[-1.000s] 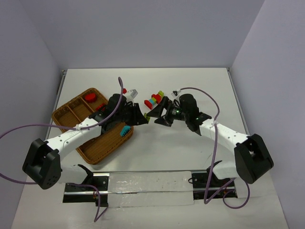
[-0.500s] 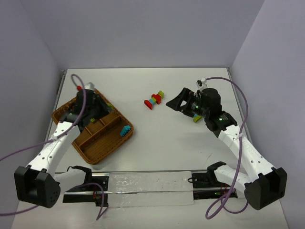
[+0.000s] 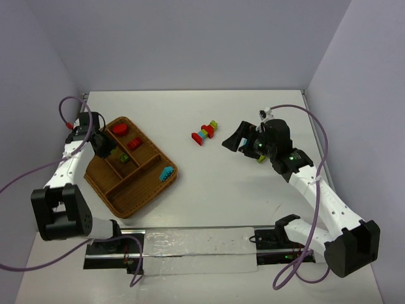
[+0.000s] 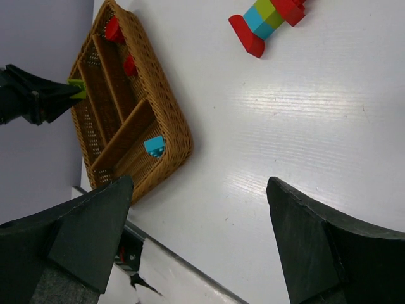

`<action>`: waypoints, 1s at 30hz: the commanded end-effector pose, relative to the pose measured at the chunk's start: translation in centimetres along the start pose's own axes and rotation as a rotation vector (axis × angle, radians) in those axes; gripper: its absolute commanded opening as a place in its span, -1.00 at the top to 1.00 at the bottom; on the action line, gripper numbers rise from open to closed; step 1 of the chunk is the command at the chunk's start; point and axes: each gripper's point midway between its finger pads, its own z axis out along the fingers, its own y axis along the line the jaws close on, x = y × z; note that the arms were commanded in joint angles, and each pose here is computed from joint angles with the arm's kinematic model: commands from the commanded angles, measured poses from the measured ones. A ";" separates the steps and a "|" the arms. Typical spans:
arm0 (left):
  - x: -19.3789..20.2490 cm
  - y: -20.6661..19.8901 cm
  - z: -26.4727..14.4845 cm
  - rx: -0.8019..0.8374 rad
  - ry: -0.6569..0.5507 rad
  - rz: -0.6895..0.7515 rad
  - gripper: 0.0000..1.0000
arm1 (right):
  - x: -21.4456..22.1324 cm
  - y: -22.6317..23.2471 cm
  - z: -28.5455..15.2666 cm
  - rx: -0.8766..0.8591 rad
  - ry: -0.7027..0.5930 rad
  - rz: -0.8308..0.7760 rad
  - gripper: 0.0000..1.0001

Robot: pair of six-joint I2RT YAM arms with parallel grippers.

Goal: Sort the legos into containers by color

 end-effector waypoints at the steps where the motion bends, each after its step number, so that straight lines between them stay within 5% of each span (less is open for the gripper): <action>1: -3.3 -0.9 0.7 -0.025 -0.066 -0.017 0.76 | -0.2 -0.8 0.2 0.027 -0.009 -0.038 -0.87; 3: -3.2 -0.8 1.5 -0.049 -0.053 -0.013 0.01 | -0.3 -0.9 0.4 0.033 -0.005 -0.042 -0.87; 5: -3.4 -1.0 1.5 -0.043 -0.056 -0.009 -0.47 | -0.4 -1.1 0.7 0.044 0.000 -0.048 -0.88; 7: -3.5 -1.3 1.2 -0.027 -0.060 -0.008 -0.72 | -0.5 -1.3 1.0 0.056 0.006 -0.052 -0.88; 14: -3.4 -5.1 -4.8 0.178 -0.091 0.118 -0.75 | -2.1 -2.3 0.9 0.144 -0.029 -0.100 -0.84; 25: 6.9 -13.0 -13.4 0.561 0.025 0.428 -0.75 | -6.4 -7.8 0.8 0.458 -0.240 -0.150 -0.83; 30: 10.9 -14.6 -14.8 0.646 0.130 0.477 -0.74 | -7.5 -12.8 1.5 0.749 -0.173 -0.057 -0.84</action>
